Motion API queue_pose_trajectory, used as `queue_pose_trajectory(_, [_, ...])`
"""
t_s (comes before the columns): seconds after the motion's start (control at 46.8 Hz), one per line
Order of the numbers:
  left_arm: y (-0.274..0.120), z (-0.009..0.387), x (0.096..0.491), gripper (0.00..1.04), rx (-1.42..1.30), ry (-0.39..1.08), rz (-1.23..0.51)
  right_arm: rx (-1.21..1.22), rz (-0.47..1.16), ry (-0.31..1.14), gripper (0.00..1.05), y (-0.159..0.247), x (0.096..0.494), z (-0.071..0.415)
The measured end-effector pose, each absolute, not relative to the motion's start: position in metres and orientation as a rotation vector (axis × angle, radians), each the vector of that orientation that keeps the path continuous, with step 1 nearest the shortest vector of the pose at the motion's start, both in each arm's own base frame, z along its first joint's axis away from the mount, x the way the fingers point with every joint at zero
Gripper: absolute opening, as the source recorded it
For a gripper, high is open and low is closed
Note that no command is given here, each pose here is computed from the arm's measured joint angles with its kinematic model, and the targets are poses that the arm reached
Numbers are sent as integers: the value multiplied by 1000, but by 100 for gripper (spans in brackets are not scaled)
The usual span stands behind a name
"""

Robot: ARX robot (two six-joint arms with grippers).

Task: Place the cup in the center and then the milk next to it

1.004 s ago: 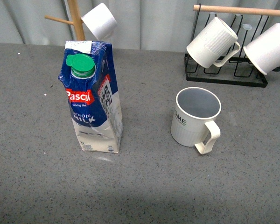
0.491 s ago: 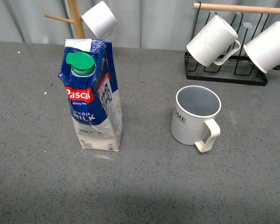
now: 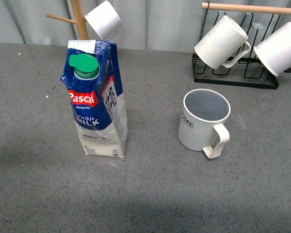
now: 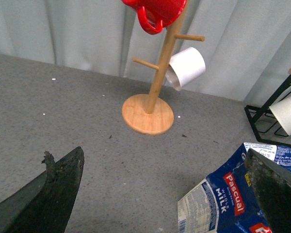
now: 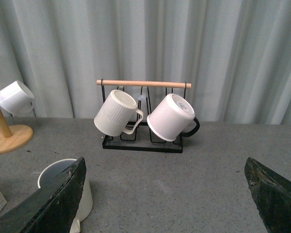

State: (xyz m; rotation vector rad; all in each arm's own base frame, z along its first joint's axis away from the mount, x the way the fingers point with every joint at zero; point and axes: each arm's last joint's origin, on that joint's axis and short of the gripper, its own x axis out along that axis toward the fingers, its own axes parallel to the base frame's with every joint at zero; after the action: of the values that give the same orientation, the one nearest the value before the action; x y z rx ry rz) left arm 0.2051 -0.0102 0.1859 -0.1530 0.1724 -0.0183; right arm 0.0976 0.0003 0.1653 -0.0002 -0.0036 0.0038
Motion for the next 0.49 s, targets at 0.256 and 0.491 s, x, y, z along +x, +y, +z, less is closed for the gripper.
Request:
queue_pose_trajectory(0.256, [-37,169,231,98,-163,233,-137,0,4,-4,96,0,98,165])
queue_pose_trajectory(0.491, [-56,158,235,98,-178,284,-217,0,4,-4,96,0,98,165])
